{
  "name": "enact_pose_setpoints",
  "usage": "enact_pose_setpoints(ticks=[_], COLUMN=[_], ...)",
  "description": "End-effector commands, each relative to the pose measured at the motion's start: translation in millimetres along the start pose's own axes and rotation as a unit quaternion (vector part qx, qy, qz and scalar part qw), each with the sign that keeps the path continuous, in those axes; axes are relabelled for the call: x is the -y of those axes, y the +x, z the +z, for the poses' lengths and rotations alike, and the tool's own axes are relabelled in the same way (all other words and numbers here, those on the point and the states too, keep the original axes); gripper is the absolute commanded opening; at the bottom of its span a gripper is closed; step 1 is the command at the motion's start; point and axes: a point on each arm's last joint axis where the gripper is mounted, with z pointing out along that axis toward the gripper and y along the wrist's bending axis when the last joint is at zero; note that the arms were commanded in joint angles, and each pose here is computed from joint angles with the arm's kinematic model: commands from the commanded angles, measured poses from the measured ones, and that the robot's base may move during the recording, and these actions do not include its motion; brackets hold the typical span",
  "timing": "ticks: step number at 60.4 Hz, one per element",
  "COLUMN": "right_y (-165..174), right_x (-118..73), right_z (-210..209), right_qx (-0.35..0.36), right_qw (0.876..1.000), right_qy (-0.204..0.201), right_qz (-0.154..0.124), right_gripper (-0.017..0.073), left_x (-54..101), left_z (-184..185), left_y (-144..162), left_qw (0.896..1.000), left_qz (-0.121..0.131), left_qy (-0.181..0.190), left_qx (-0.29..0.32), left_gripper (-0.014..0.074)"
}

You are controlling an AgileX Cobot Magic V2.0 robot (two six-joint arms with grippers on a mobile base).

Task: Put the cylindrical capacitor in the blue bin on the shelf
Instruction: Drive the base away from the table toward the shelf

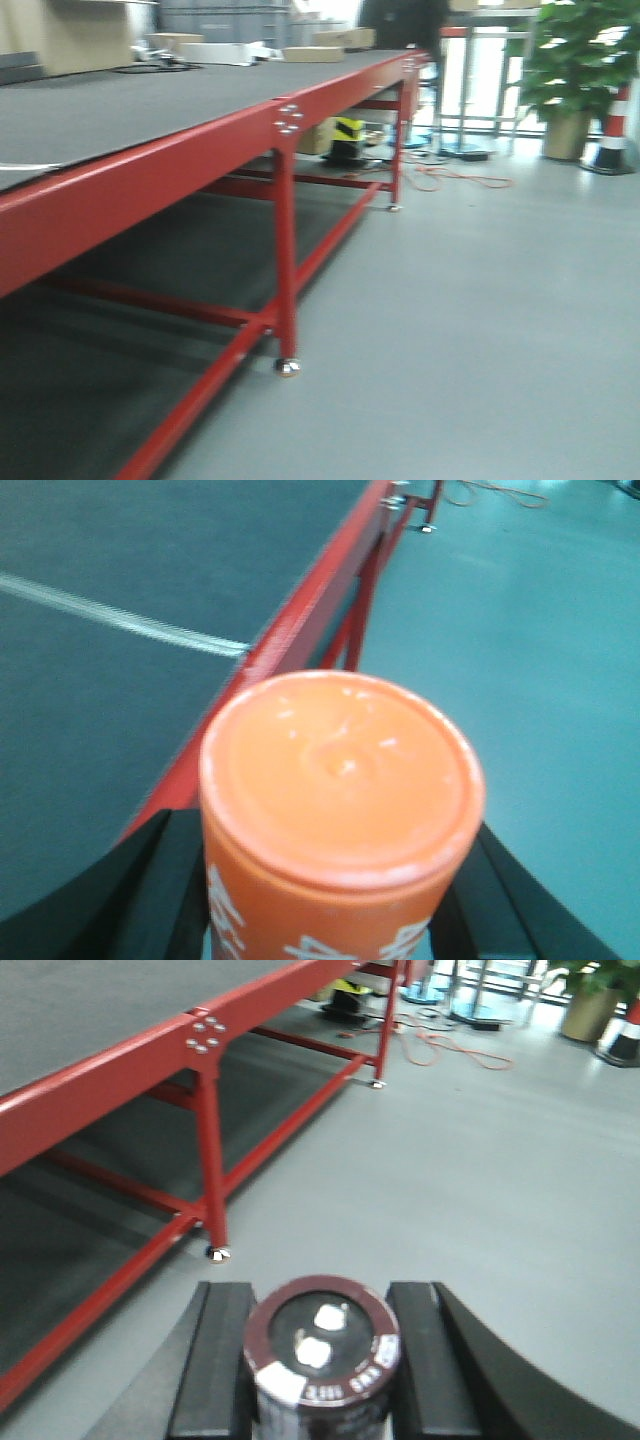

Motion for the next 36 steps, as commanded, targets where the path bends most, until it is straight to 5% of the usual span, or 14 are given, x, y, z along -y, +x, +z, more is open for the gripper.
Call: enact_pose_setpoints(ticks=[1,36], right_y=[-4.8,-4.8], right_x=[0.6,0.6], right_z=[-3.4,-3.4], right_qx=[0.019,0.019], right_qw=[1.000,1.000], right_qy=[0.003,0.003], right_qz=[-0.006,-0.006], right_gripper=[-0.0151,-0.0151], left_x=[1.5,1.5], left_z=[-0.9,-0.9], left_y=[-1.5,-1.5], left_qw=[1.000,1.000], left_qz=[0.001,0.001], left_qy=[0.007,0.007], left_qx=[0.010,0.010], left_gripper=[-0.0111,-0.0111])
